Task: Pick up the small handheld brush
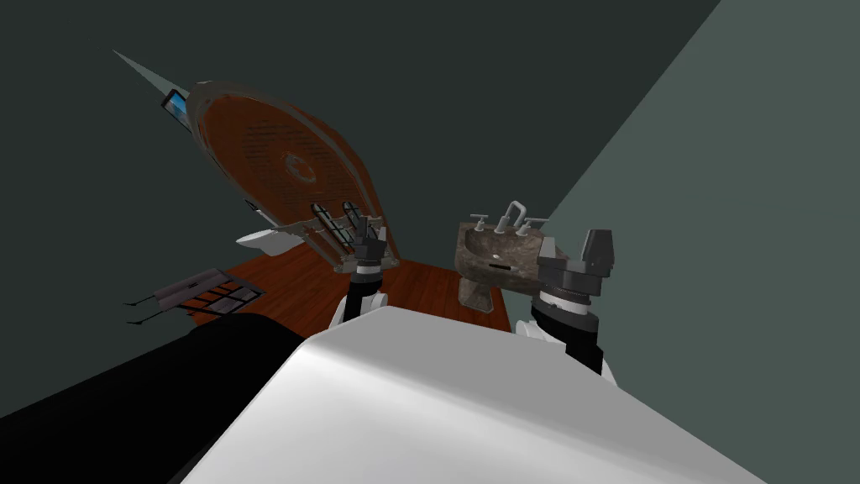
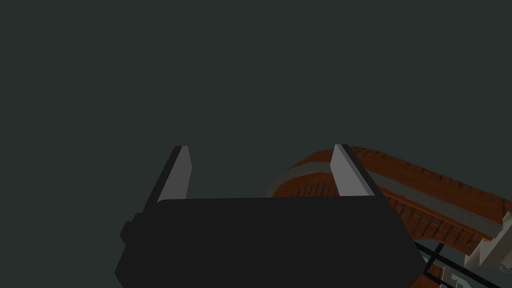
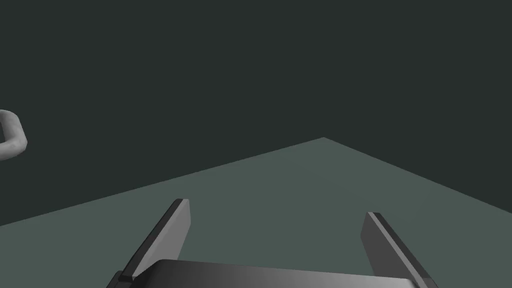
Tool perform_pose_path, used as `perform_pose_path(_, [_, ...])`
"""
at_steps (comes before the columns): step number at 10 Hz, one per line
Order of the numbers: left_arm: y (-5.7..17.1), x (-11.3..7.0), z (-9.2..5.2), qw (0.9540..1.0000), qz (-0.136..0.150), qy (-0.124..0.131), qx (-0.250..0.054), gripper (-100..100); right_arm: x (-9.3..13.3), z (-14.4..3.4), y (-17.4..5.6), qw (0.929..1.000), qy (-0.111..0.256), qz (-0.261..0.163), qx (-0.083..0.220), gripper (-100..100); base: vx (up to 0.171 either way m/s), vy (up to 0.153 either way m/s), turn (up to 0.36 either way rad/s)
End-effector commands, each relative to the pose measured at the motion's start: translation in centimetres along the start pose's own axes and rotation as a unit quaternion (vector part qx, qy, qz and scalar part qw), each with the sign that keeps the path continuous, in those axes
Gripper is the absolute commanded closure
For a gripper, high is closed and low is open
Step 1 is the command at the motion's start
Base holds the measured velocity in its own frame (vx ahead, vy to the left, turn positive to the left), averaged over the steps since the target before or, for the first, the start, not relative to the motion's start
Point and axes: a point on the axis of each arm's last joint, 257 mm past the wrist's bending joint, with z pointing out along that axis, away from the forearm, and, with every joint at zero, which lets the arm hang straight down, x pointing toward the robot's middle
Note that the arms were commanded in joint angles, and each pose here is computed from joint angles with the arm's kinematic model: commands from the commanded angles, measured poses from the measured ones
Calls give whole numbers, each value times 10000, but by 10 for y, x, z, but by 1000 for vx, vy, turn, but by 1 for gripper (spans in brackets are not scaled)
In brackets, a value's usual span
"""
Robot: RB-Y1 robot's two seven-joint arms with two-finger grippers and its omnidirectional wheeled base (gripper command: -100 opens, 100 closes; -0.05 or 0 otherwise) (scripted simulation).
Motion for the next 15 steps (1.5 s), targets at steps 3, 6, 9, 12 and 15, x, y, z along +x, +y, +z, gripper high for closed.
perform_pose_path(3, [0, 0, 0, 10000, 0, 0, 0, 0, 5, -20, -18, 9976, 448, -421, 315, -100, -10, 12, 14])
perform_pose_path(6, [0, 0, 0, 10000, 0, 0, 0, 0, 0, -55, -44, 9877, 822, -1032, 840, -100, -11, 30, 37])
perform_pose_path(9, [0, 0, 0, 10000, 0, 0, 0, 0, -8, -88, -64, 9735, 1074, -1540, 1308, -100, -4, 31, 43])
perform_pose_path(12, [0, 0, 0, 10000, 0, 0, 0, 0, -19, -126, -81, 9520, 1348, -2094, 1779, -100, 6, 31, 60])
perform_pose_path(15, [0, 0, 0, 10000, 0, 0, 0, 0, -29, -156, -89, 9342, 1519, -2404, 2155, -100, 14, 24, 50])
